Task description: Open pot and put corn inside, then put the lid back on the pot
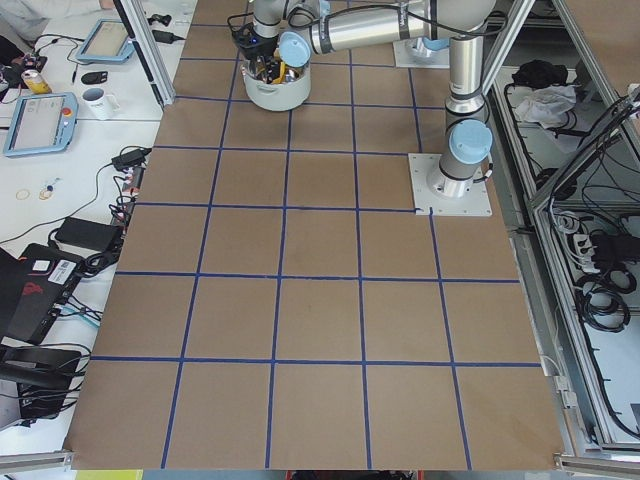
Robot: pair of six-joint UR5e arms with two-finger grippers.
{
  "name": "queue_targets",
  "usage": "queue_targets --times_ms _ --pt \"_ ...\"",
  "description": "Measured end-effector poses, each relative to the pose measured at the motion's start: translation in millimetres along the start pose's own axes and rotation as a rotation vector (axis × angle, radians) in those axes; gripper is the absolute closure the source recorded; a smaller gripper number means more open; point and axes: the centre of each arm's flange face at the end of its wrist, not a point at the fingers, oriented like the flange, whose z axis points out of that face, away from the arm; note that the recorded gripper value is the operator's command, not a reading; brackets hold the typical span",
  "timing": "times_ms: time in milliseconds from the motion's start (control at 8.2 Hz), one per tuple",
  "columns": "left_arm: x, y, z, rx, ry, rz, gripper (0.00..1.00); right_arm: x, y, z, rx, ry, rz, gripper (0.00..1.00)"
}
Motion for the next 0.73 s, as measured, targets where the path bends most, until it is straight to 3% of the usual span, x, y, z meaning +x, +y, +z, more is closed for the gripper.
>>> queue_targets --times_ms 366,732 --pt "-35.5 -14.8 -58.8 0.059 -0.140 0.179 0.00 -67.7 -4.4 41.4 0.016 -0.029 0.095 0.83" --pt "-47.5 -3.7 -97.9 0.069 -0.184 0.400 0.00 -101.9 -10.5 72.7 0.001 -0.096 0.189 0.83"
